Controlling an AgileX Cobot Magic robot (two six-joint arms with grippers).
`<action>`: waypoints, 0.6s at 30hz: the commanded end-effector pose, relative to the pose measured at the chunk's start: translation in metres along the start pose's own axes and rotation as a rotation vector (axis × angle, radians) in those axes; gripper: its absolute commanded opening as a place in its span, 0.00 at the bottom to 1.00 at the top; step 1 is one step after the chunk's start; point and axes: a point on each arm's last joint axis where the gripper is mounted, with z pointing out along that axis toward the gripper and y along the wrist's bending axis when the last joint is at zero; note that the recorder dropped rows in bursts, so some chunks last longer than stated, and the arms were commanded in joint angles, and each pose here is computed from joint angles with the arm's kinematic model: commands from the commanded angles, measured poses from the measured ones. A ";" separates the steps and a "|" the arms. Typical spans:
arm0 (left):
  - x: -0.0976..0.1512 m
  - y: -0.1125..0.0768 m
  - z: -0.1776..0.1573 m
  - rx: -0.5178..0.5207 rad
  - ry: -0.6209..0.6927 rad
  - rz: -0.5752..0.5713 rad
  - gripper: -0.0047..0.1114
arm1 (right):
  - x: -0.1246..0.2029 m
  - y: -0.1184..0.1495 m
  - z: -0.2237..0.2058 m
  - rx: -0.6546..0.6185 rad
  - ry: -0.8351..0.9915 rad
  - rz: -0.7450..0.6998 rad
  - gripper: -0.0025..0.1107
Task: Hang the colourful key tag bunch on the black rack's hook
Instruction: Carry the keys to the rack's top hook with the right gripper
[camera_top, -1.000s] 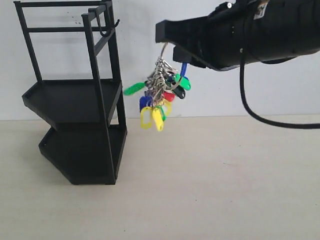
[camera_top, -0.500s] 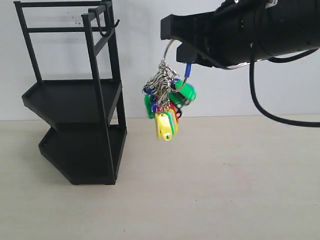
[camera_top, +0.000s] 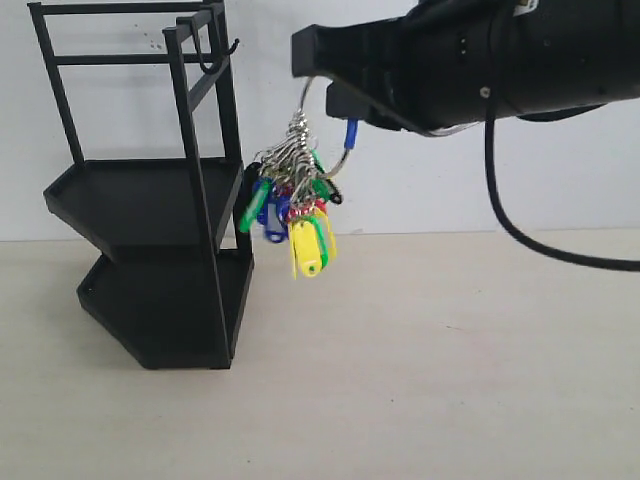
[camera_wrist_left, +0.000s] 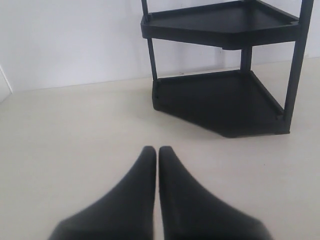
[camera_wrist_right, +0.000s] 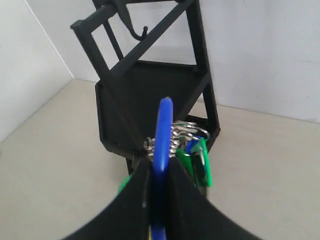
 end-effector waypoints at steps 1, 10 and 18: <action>-0.001 0.000 0.000 0.001 -0.012 -0.002 0.08 | -0.003 -0.004 -0.008 0.017 0.047 -0.145 0.02; -0.001 0.000 0.000 0.001 -0.012 -0.002 0.08 | -0.018 -0.007 -0.024 0.034 -0.018 -0.073 0.02; -0.001 0.000 0.000 0.001 -0.012 -0.002 0.08 | -0.023 0.009 -0.015 -0.019 -0.091 -0.093 0.02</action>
